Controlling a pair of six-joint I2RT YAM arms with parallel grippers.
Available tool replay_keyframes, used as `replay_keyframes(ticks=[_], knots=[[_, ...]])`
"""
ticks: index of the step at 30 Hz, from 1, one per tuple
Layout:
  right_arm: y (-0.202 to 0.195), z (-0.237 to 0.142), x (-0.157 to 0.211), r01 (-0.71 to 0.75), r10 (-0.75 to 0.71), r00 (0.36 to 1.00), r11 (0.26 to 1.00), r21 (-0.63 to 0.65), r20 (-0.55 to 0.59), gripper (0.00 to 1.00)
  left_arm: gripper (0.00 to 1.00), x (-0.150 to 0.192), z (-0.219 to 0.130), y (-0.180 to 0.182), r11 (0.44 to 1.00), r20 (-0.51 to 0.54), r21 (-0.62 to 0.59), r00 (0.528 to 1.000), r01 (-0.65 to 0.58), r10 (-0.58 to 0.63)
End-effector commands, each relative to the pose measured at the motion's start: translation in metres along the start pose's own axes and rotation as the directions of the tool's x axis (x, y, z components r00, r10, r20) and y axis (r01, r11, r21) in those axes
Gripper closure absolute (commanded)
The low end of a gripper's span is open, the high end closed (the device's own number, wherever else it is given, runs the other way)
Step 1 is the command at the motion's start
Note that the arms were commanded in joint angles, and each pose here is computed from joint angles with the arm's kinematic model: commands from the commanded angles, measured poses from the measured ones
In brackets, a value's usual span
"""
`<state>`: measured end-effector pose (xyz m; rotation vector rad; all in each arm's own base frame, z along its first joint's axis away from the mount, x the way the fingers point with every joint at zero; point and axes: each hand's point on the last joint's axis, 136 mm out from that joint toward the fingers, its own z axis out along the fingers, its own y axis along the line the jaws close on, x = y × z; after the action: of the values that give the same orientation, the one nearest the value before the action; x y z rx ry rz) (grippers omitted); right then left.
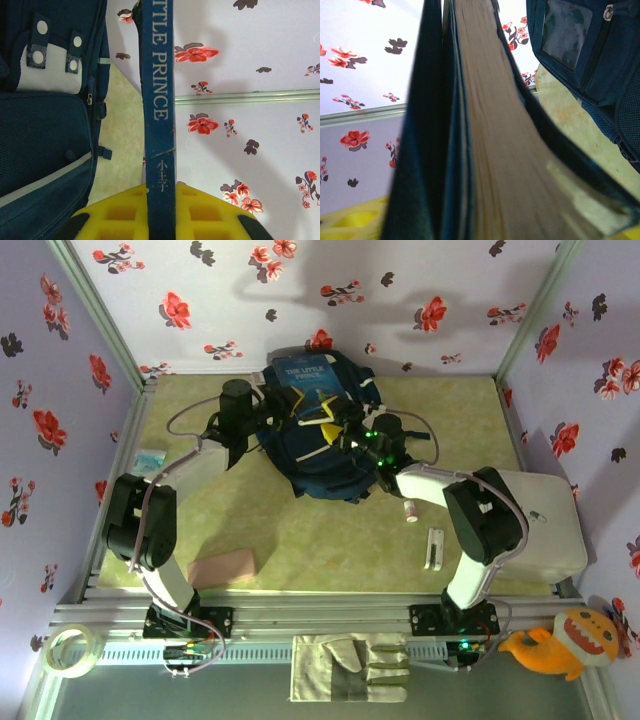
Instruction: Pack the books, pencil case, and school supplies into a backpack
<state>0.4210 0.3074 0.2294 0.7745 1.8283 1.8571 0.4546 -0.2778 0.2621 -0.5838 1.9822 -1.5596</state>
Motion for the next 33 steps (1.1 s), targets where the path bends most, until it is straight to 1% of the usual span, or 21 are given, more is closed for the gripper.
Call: replay_keyframes(ticks=[1,4,6,8,10,12,15,17,18,20,22,23,25,26,27,29,31,33], knots=[[0.03,0.007,0.0,0.005,-0.003,1.0,0.994,-0.105,0.011,0.37,1.0,-0.005,-0.003,-0.036,0.993,0.031,0.108,0.999,-0.039,0.036],[0.03,0.006,-0.001,0.005,-0.003,1.0,0.994,-0.112,0.022,0.49,1.0,-0.005,-0.004,-0.035,0.994,0.029,0.105,0.999,-0.04,0.037],[0.031,0.003,-0.003,0.02,-0.016,0.999,0.993,-0.113,0.038,0.6,1.0,-0.006,-0.003,-0.033,0.994,0.03,0.096,0.999,-0.044,0.041],[0.028,0.0,-0.005,0.036,-0.032,0.998,0.995,-0.091,0.051,0.67,0.96,-0.005,-0.003,-0.031,0.995,0.026,0.081,0.998,-0.05,0.048],[0.026,-0.003,-0.005,0.06,-0.056,0.997,0.996,-0.061,0.061,0.76,0.89,-0.004,-0.004,-0.027,0.996,0.023,0.062,0.998,-0.056,0.055],[0.025,-0.01,-0.007,0.097,-0.095,0.992,0.995,-0.026,0.081,0.84,0.78,-0.003,-0.004,-0.022,0.997,0.019,0.038,0.997,-0.07,0.069],[0.027,-0.024,-0.014,0.173,-0.176,0.976,0.984,0.033,0.126,0.9,0.58,0.0,-0.007,-0.013,0.993,0.004,-0.024,0.994,-0.113,0.113],[0.029,-0.034,-0.019,0.219,-0.228,0.963,0.973,0.073,0.143,0.92,0.5,0.001,-0.011,0.001,0.983,-0.007,-0.102,0.988,-0.154,0.154],[0.031,-0.041,-0.023,0.243,-0.255,0.954,0.966,0.092,0.155,0.92,0.47,0.002,-0.014,0.012,0.97,-0.017,-0.162,0.983,-0.181,0.18],[0.035,-0.055,-0.03,0.297,-0.318,0.933,0.945,0.138,0.168,0.92,0.38,0.0,-0.025,0.034,0.923,-0.026,-0.302,0.97,-0.238,0.241],[0.036,-0.072,-0.039,0.36,-0.397,0.902,0.908,0.217,0.168,0.92,0.28,0.0,-0.035,0.048,0.86,-0.05,-0.395,0.942,-0.323,0.331],[0.036,-0.079,-0.042,0.385,-0.43,0.888,0.889,0.247,0.164,0.92,0.24,0.0,-0.038,0.054,0.831,-0.068,-0.428,0.93,-0.355,0.362],[0.039,-0.097,-0.049,0.436,-0.498,0.853,0.844,0.311,0.158,0.92,0.12,0.006,-0.041,0.063,0.765,-0.136,-0.47,0.893,-0.44,0.43],[0.039,-0.104,-0.051,0.453,-0.523,0.838,0.826,0.336,0.154,0.92,0.08,0.009,-0.041,0.066,0.738,-0.17,-0.481,0.876,-0.474,0.451],[0.038,-0.114,-0.055,0.47,-0.553,0.819,0.799,0.375,0.154,0.92,0.05,0.015,-0.038,0.066,0.706,-0.218,-0.471,0.845,-0.529,0.489],[0.037,-0.133,-0.063,0.485,-0.599,0.786,0.752,0.447,0.155,0.91,0.0,0.021,-0.038,0.069,0.631,-0.282,-0.495,0.798,-0.597,0.533],[0.035,-0.152,-0.072,0.478,-0.625,0.763,0.717,0.508,0.165,0.91,0.0,0.031,-0.032,0.07,0.551,-0.361,-0.48,0.726,-0.683,0.585],[0.034,-0.169,-0.078,0.463,-0.642,0.745,0.692,0.554,0.179,0.91,0.0,0.04,-0.025,0.072,0.485,-0.422,-0.46,0.664,-0.744,0.618]])
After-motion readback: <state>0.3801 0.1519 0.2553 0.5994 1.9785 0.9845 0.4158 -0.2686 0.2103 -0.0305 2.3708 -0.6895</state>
